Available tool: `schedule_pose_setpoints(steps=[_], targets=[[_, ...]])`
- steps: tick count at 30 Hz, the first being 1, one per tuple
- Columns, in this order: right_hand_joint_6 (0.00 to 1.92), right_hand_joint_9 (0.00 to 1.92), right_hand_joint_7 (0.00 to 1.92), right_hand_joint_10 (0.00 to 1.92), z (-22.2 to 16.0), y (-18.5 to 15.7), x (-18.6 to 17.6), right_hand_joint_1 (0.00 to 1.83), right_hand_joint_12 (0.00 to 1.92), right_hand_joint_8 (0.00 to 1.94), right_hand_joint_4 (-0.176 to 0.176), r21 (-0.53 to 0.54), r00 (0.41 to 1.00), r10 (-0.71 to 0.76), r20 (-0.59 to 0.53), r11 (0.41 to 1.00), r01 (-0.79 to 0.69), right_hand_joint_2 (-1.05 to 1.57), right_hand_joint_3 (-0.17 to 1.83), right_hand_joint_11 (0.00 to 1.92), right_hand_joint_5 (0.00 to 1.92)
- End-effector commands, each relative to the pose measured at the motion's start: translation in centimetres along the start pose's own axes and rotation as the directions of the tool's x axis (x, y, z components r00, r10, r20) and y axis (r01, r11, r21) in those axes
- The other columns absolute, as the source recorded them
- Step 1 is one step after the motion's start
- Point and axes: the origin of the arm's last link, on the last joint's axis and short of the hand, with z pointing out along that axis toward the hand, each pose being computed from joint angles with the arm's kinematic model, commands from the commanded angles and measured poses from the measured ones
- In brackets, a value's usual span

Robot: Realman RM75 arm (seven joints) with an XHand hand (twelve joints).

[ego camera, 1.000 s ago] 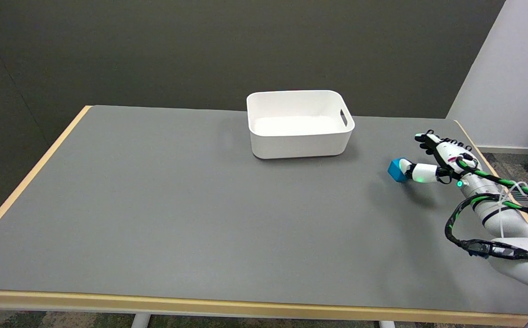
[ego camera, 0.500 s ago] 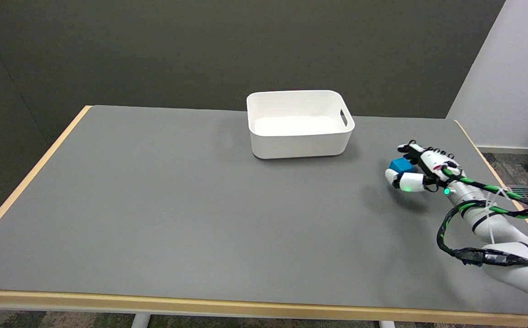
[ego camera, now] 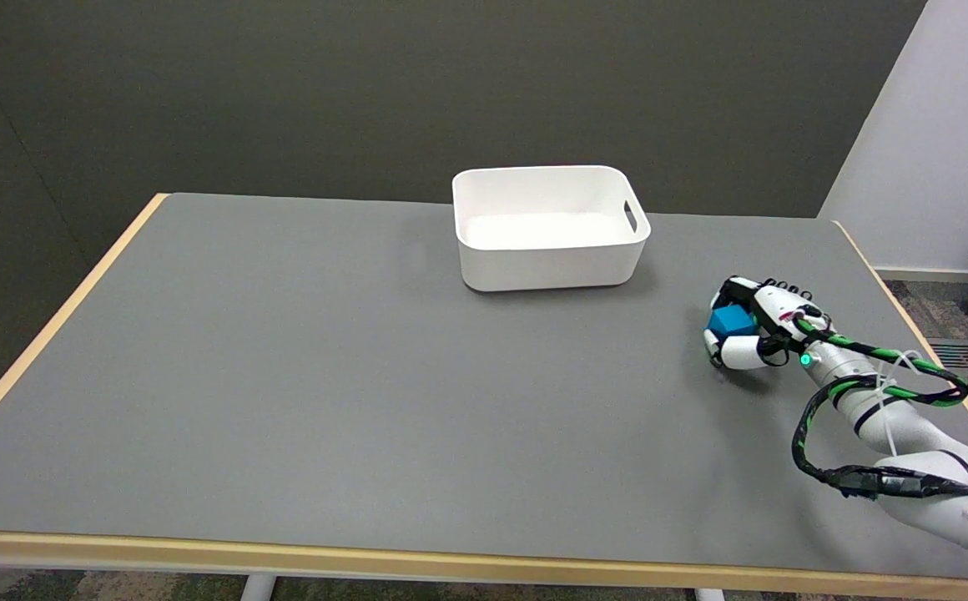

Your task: Pick up blue wooden cube.

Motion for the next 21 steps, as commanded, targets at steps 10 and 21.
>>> schedule_pose_setpoints(steps=[10,21], targets=[[1.69,0.77,0.58,1.89,0.6,-3.0,4.2,1.09,1.92,1.77,-0.133,0.126,0.982,0.053,-0.181,0.992,-0.031,1.25,0.29,0.39,0.48],[1.69,0.8,0.57,1.91,-0.6,-11.2,15.5,1.12,1.92,1.72,-0.176,0.552,0.785,0.443,-0.434,0.819,-0.157,1.22,0.31,0.4,0.52]])
